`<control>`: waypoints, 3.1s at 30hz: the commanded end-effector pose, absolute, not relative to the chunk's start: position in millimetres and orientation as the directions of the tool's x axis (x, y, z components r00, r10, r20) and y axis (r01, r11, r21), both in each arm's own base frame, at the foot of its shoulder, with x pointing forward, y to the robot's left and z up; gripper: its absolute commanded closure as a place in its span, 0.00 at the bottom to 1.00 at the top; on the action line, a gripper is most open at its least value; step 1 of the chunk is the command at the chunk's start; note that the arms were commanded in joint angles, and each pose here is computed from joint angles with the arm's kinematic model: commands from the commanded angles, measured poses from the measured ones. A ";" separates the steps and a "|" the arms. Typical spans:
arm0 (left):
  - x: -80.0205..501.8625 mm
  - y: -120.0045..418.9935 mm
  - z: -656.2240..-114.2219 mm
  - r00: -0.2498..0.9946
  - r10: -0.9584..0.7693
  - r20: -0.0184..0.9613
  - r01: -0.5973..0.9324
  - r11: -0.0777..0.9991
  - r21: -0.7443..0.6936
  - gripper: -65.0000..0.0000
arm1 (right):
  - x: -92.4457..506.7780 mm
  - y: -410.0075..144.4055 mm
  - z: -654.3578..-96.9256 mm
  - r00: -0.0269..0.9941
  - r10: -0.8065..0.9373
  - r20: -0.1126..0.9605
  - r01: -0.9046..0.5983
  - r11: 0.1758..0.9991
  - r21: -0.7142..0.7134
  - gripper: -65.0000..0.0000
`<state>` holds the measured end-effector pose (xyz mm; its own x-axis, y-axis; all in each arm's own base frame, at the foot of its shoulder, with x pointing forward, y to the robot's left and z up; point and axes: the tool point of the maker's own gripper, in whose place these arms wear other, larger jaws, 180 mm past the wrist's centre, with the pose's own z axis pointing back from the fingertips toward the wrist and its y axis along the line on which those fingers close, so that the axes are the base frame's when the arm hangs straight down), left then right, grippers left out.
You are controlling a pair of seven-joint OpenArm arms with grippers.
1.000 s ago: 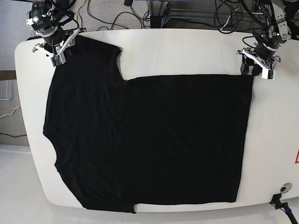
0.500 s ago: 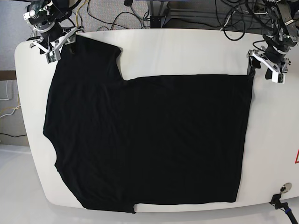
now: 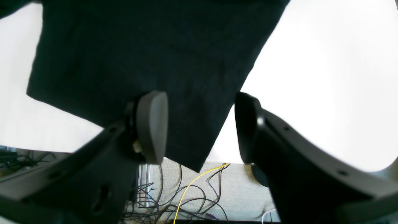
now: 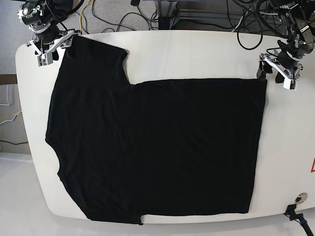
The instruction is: Fold the T-shirt properly
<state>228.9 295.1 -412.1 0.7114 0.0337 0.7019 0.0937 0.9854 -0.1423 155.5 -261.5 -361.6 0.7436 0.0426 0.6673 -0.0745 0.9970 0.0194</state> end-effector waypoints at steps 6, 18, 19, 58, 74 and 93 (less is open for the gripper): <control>244.8 302.1 -402.7 0.678 0.040 0.734 0.092 0.986 -0.139 0.30 | 159.9 -263.4 -352.4 0.719 0.053 0.693 -0.081 0.997 0.008 0.49; 246.2 254.2 -419.7 0.704 0.015 0.710 0.181 0.963 -0.200 0.30 | 159.7 -263.5 -352.5 0.719 0.052 0.693 -0.079 0.997 0.008 0.49; 246.2 254.2 -419.7 0.704 0.015 0.710 0.181 0.963 -0.200 0.30 | 158.4 -265.5 -352.4 0.721 0.050 0.691 -0.074 0.997 0.005 0.49; 258.9 256.5 -411.0 0.680 0.013 0.733 0.185 0.965 -0.189 1.00 | 131.8 -284.1 -380.2 0.682 -0.348 0.643 0.171 0.931 0.322 0.30; 258.6 255.6 -411.7 0.682 0.010 0.731 0.188 0.964 -0.188 1.00 | 133.5 -289.6 -400.9 0.693 -0.399 0.601 0.204 0.907 0.368 0.30; 258.6 256.1 -411.5 0.682 0.011 0.731 0.186 0.964 -0.188 1.00 | 131.0 -239.3 -413.1 0.770 -0.355 0.531 0.123 0.899 0.421 0.30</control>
